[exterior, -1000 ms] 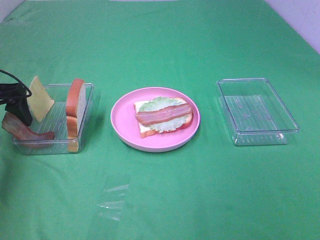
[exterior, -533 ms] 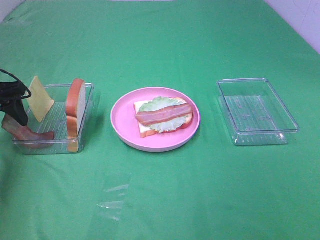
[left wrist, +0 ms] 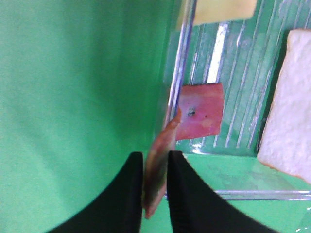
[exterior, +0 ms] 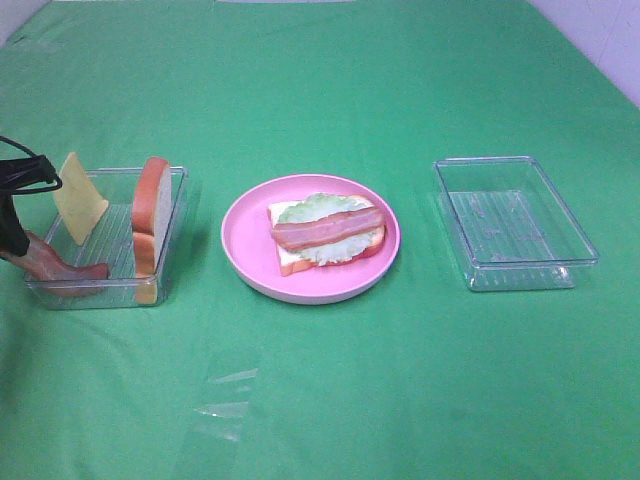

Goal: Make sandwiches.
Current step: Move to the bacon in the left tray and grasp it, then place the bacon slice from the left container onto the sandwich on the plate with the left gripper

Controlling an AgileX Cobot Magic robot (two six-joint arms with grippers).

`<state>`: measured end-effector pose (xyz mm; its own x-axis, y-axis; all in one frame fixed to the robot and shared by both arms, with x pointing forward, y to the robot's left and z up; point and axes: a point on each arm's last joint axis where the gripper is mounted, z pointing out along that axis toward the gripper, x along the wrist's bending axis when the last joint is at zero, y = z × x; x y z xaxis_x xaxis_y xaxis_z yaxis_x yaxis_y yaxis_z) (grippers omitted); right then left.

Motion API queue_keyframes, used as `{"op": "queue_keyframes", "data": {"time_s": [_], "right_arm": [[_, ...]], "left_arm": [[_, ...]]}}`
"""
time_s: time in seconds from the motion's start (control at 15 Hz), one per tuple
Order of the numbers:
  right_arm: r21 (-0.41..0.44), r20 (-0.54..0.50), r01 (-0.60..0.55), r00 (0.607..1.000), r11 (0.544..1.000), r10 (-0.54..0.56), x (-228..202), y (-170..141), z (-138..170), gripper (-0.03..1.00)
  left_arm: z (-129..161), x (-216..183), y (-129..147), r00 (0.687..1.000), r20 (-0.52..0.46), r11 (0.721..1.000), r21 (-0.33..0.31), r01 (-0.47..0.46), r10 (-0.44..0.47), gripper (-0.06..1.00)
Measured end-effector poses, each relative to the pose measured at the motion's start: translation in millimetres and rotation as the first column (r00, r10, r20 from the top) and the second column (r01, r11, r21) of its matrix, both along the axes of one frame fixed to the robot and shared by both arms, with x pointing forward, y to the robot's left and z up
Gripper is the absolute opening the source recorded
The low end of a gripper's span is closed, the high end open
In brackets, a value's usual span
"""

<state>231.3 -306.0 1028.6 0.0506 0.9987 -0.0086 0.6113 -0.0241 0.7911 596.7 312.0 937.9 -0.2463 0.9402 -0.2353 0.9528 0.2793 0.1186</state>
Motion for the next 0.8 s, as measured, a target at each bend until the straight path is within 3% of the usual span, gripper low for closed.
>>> {"op": "queue_keyframes", "data": {"time_s": [0.13,0.6,0.8], "right_arm": [[0.0,0.0,0.0,1.0,1.0,0.0,0,0,0,0.95],[0.0,0.0,0.0,1.0,1.0,0.0,0,0,0,0.95],[0.001,0.0,-0.001,1.0,1.0,0.001,0,0,0,0.95]], "left_arm": [[0,1,0,1.0,0.009,1.0,-0.002,-0.02,0.02,0.0],[4,3,-5,0.997,0.027,0.995,-0.07,-0.075,0.077,0.0],[27,-2,-7,0.994,0.071,0.994,-0.086,-0.071,0.077,0.0]]}}
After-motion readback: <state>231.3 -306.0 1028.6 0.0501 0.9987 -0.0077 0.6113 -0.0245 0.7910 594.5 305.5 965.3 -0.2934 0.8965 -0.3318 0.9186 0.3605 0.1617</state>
